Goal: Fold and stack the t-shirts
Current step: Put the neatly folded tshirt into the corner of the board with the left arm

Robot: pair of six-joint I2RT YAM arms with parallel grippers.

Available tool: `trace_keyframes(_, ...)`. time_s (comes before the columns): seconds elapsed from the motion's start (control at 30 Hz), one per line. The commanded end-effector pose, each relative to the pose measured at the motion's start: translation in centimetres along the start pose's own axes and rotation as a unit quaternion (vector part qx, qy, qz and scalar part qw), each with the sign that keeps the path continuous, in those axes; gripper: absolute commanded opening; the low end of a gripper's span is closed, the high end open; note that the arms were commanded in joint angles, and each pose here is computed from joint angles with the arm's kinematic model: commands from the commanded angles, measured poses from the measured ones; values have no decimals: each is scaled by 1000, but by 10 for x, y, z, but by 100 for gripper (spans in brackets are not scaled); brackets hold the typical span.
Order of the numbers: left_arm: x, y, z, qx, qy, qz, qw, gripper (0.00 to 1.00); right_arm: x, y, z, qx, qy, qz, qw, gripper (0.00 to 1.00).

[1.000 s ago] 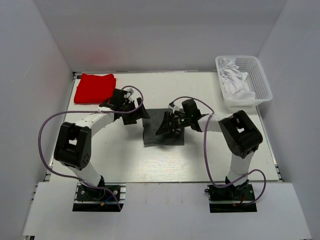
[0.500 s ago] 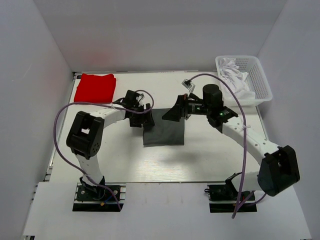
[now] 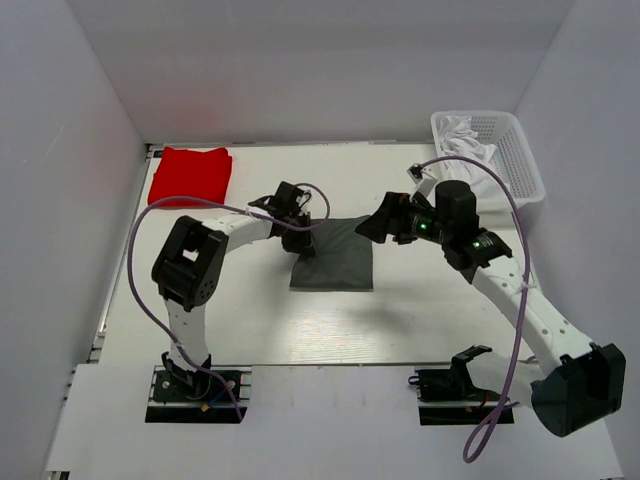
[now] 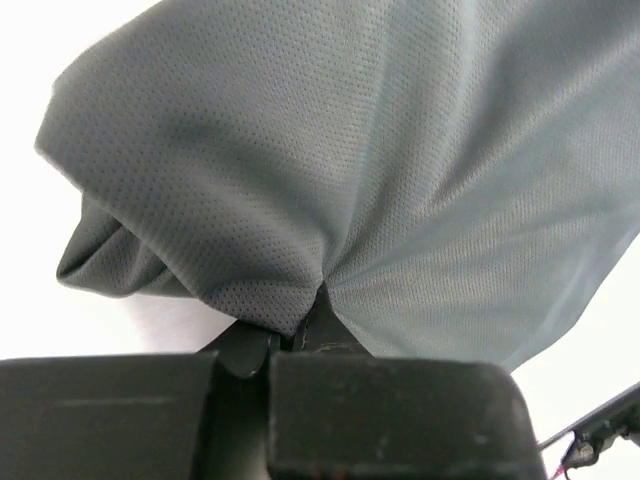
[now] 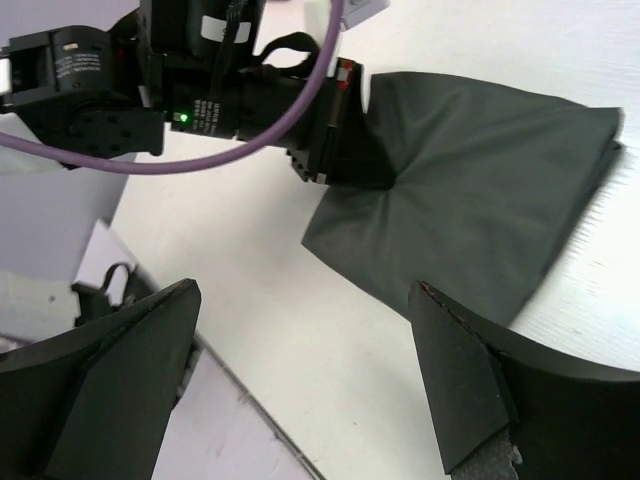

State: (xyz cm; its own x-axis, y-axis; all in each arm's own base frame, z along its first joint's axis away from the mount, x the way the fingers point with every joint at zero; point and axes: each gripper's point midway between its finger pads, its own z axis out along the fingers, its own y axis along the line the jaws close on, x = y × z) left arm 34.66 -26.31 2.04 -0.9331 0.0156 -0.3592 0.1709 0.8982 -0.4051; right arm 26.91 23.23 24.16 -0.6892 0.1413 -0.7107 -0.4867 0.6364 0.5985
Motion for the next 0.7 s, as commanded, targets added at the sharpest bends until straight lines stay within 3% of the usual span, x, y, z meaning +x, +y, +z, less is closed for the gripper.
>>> trace_keyframes(0.0, 14, 35, 13, -100, 35, 14, 994, 0, -4, -24, -14, 68, -29, -11, 997, 90)
trace_keyframes(0.23, -98, 28, -54, -155, -99, 97, 978, 0, -7, -35, -28, 93, -53, -11, 994, 90)
trace_keyframes(0.4, -139, 18, -93, -169, -130, 199, 957, 0, -14, -43, -34, 119, -59, -14, 991, 90)
trace_keyframes(0.67, -186, 46, -131, -201, -158, 247, 935, 0, -21, -48, -47, 149, -70, -11, 986, 90)
